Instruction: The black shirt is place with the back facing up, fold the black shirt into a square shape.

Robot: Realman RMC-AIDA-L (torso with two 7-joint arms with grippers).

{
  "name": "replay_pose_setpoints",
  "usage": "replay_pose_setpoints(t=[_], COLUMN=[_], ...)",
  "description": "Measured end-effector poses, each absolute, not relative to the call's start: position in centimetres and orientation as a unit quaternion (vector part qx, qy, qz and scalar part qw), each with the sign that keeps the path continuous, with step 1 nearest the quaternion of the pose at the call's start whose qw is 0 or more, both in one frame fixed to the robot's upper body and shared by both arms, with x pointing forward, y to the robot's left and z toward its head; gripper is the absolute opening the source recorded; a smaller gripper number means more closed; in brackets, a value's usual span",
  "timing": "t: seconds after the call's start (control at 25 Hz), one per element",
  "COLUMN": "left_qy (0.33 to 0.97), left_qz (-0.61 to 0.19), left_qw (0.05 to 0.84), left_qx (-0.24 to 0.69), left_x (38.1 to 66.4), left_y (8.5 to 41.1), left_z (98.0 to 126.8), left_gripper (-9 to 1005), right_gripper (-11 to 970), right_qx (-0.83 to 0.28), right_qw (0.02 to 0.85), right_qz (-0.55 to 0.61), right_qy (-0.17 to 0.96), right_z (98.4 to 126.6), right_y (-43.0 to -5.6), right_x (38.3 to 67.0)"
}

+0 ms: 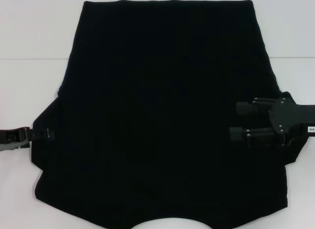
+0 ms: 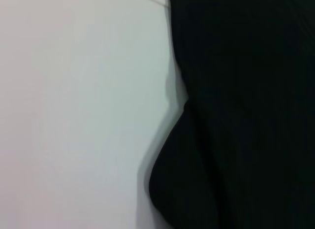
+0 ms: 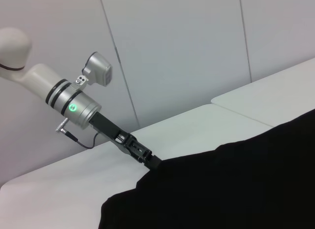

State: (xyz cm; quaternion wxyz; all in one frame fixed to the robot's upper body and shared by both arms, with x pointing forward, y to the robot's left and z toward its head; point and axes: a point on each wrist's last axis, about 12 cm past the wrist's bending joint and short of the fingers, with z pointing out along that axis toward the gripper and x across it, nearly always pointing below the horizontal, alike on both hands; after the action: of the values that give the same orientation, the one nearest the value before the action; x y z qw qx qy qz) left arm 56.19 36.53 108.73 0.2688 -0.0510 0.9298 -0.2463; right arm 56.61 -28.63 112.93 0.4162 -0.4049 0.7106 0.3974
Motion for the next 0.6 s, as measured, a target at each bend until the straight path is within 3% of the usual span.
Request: replay_pose_setpoints(t=[0.6], left_qy=[0.934], left_qz=[-0.241], left_qw=[0.261], left_qx=[-0.027], left_x=[56.40], left_y=[35.85], left_z=[108.43], left_gripper=[848], right_gripper=[882], right_qx=[-0.405], right_qw=[0.416], right_qz=[0.398], right_qy=[0.711], right_z=[112.94], right_y=[-28.64], right_x=[56.60])
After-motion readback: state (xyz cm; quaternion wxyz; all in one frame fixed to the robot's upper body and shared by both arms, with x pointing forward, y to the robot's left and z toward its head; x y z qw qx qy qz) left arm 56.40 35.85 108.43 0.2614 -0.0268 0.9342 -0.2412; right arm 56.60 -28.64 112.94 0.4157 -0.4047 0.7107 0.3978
